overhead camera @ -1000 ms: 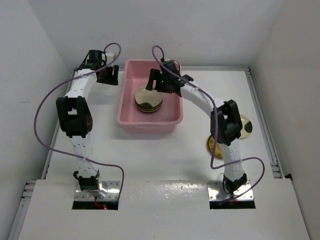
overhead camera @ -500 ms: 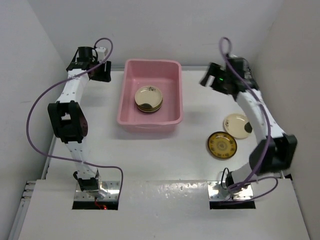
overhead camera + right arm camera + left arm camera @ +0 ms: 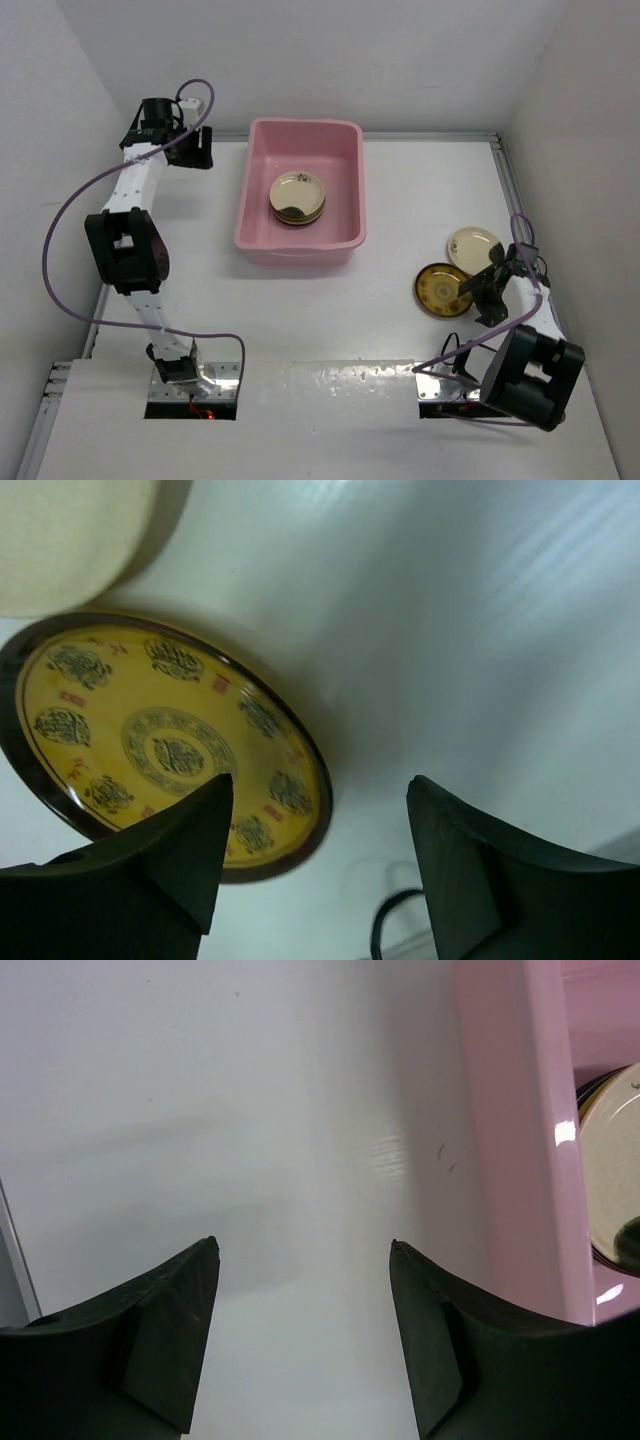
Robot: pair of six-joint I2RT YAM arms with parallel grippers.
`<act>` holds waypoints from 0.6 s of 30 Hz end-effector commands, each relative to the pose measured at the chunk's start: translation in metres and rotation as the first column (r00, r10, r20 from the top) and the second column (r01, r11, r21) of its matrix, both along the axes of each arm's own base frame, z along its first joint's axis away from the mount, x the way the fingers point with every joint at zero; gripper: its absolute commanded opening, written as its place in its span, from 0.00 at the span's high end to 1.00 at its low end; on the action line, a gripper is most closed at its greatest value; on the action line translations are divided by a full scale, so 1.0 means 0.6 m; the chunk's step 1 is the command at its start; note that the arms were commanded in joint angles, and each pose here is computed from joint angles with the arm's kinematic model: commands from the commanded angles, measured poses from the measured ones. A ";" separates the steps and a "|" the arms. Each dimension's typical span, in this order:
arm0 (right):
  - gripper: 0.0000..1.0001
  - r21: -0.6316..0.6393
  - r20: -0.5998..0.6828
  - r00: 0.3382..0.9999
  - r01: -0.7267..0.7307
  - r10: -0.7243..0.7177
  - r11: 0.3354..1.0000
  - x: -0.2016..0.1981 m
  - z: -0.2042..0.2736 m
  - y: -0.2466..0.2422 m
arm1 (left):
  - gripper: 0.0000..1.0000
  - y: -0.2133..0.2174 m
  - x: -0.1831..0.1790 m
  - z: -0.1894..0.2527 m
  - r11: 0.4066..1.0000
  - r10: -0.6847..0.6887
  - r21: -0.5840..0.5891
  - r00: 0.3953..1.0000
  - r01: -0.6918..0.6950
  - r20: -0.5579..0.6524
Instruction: Place the plates into the plastic bin on the countertop
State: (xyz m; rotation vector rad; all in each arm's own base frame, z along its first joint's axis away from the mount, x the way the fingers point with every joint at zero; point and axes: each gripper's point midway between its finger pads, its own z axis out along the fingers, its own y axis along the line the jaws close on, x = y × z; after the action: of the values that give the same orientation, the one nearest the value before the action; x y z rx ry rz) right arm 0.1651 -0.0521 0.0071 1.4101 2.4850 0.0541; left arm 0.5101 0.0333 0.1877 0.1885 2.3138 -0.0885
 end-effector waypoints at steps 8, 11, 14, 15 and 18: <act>0.66 0.079 0.099 0.995 -0.040 0.032 0.996 0.063 -0.058 0.008 | 0.29 0.051 -0.041 0.032 0.998 0.060 -0.002 0.998 -0.060 0.037; 0.93 0.097 0.066 0.996 -0.074 0.067 0.993 0.060 -0.069 0.020 | 0.29 0.059 -0.044 0.039 0.997 0.071 -0.001 0.996 -0.071 0.046; 1.00 0.121 0.108 0.974 -0.213 0.200 0.970 0.087 -0.059 0.051 | 0.29 0.072 -0.050 0.038 0.996 0.088 0.019 0.995 -0.089 0.044; 1.00 0.123 0.124 0.956 -0.280 0.266 0.952 0.096 -0.055 0.071 | 0.29 0.072 -0.050 0.038 0.996 0.088 0.019 0.995 -0.089 0.044; 1.00 0.066 0.200 0.925 -0.341 0.323 0.938 0.146 -0.018 0.086 | 0.29 0.086 -0.055 0.038 0.993 0.106 0.040 0.993 -0.108 0.043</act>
State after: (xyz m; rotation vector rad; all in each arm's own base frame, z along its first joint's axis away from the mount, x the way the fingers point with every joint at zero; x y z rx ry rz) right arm 0.2421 -0.0075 -0.0117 1.0820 2.5318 0.4056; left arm 0.4813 0.0753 0.1857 0.0916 2.3403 -0.0337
